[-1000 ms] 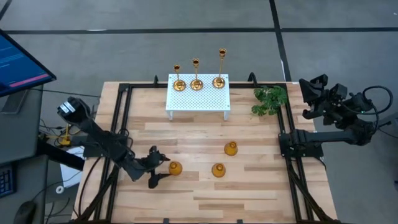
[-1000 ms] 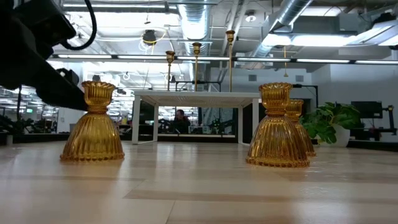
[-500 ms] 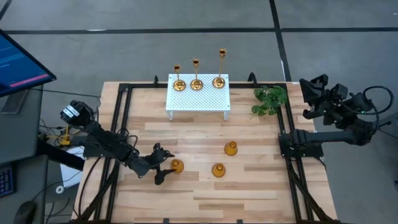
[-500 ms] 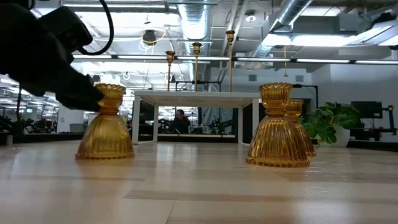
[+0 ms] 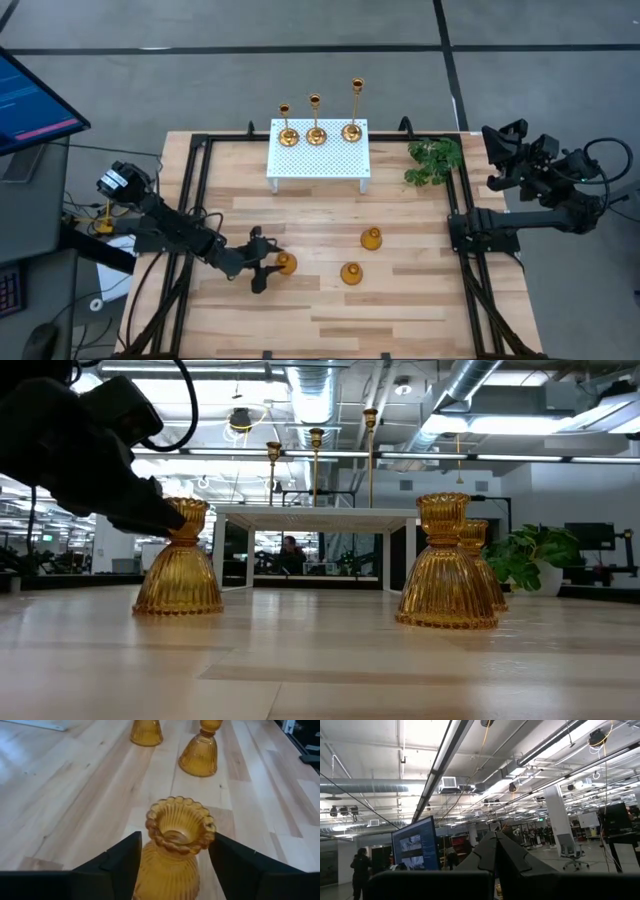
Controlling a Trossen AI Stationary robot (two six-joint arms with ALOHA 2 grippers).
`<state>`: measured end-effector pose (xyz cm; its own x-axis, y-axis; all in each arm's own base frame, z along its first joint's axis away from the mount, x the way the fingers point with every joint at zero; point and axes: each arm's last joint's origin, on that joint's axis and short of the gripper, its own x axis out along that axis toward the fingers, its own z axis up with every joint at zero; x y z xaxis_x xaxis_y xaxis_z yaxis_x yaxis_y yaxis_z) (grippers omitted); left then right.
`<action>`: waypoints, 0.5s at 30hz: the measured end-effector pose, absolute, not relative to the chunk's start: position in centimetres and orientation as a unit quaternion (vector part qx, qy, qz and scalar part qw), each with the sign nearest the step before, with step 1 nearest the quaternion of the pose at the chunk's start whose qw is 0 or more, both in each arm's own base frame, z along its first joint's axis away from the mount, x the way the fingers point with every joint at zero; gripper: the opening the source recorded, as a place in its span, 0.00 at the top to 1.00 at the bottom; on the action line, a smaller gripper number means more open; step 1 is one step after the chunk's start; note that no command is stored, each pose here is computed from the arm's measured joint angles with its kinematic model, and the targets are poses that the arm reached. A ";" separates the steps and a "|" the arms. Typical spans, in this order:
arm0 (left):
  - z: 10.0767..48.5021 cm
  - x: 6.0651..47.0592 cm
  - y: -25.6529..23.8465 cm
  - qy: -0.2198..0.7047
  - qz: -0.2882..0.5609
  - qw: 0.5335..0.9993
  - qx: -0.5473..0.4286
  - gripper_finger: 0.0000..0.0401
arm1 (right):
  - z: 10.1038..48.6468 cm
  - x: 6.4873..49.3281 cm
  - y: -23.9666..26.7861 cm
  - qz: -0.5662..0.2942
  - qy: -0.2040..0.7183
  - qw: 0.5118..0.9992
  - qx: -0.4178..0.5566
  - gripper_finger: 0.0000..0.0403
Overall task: Pick & Place candle stick holders
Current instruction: Put the left orange candle holder on the shelf aligned with the small gold candle holder
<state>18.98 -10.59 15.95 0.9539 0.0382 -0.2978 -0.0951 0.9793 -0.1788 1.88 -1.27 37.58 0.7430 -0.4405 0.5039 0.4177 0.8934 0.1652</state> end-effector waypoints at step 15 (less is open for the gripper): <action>16.2 19.4 -10.0 0.136 0.046 0.985 -0.097 0.68 | 37.6 1.9 -1.3 -0.230 -0.274 0.934 0.020 1.00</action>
